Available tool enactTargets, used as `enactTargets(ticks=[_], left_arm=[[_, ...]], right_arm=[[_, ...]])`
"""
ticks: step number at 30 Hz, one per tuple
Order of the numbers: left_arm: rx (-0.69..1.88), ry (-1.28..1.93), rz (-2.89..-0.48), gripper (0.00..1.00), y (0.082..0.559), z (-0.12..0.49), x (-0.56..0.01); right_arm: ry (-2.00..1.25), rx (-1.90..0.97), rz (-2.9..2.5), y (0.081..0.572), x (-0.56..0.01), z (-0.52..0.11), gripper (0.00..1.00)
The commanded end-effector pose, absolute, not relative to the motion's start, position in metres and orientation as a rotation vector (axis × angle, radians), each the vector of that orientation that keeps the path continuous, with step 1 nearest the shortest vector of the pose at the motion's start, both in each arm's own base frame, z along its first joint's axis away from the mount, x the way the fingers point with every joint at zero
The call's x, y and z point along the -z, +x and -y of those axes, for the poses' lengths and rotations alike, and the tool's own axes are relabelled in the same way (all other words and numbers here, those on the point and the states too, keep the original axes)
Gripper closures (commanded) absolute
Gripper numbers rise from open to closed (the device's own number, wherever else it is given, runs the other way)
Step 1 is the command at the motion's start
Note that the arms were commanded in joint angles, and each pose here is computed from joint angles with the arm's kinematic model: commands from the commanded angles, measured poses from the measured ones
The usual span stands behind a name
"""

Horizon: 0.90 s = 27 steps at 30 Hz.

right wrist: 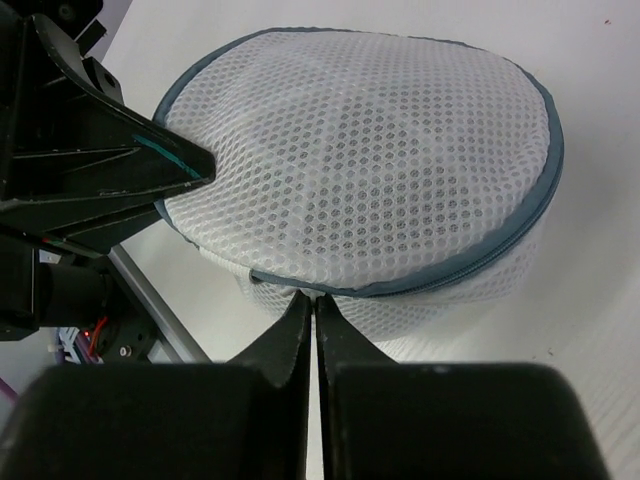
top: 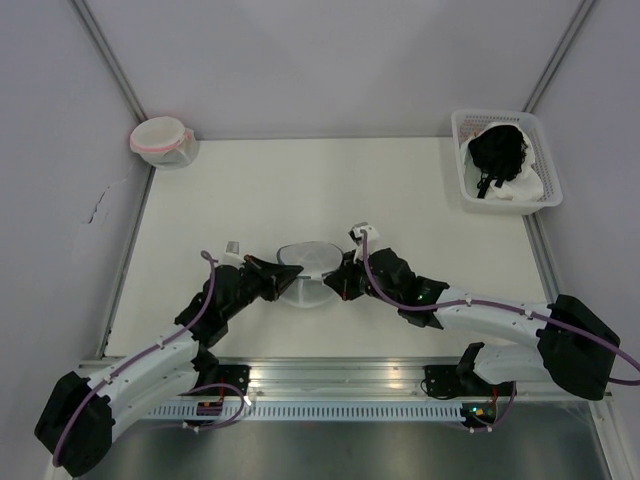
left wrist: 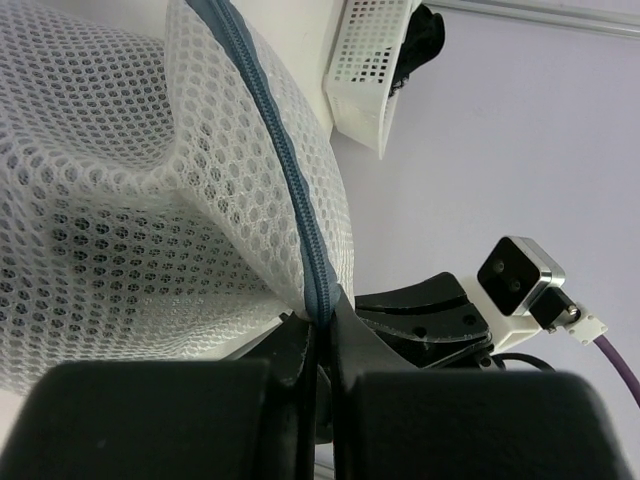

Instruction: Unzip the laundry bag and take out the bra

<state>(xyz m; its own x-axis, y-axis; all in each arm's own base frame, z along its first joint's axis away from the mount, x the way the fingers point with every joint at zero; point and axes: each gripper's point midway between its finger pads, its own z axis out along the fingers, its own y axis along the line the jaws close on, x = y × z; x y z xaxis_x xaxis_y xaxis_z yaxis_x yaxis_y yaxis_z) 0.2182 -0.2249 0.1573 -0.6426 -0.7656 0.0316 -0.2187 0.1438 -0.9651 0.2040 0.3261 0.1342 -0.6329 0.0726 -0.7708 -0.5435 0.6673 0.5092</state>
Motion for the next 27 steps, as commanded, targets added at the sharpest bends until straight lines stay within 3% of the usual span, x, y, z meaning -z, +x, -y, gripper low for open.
enactTargets(ticks=[1, 6, 10, 19, 27], left_arm=[[1.581, -0.942, -1.94, 0.98, 0.213, 0.229, -0.165], [1.552, -0.889, -1.95, 0.98, 0.208, 0.225, -0.169], [1.457, -0.811, -2.01, 0.98, 0.202, 0.22, -0.164], [1.419, -0.608, -2.216, 0.98, 0.17, 0.226, -0.13], [1.369, -0.364, -2.247, 0.98, 0.179, 0.24, -0.137]], right_arm=[[-0.35, -0.979, -2.012, 0.211, -0.155, -0.336, 1.0], [-0.343, -0.768, -2.158, 0.214, -0.128, -0.312, 0.99], [-0.308, -0.408, -2.36, 0.209, -0.085, -0.258, 0.99], [-0.195, 0.093, -2.395, 0.228, -0.064, -0.199, 1.0], [-0.204, 0.17, -2.39, 0.233, -0.062, -0.194, 1.0]])
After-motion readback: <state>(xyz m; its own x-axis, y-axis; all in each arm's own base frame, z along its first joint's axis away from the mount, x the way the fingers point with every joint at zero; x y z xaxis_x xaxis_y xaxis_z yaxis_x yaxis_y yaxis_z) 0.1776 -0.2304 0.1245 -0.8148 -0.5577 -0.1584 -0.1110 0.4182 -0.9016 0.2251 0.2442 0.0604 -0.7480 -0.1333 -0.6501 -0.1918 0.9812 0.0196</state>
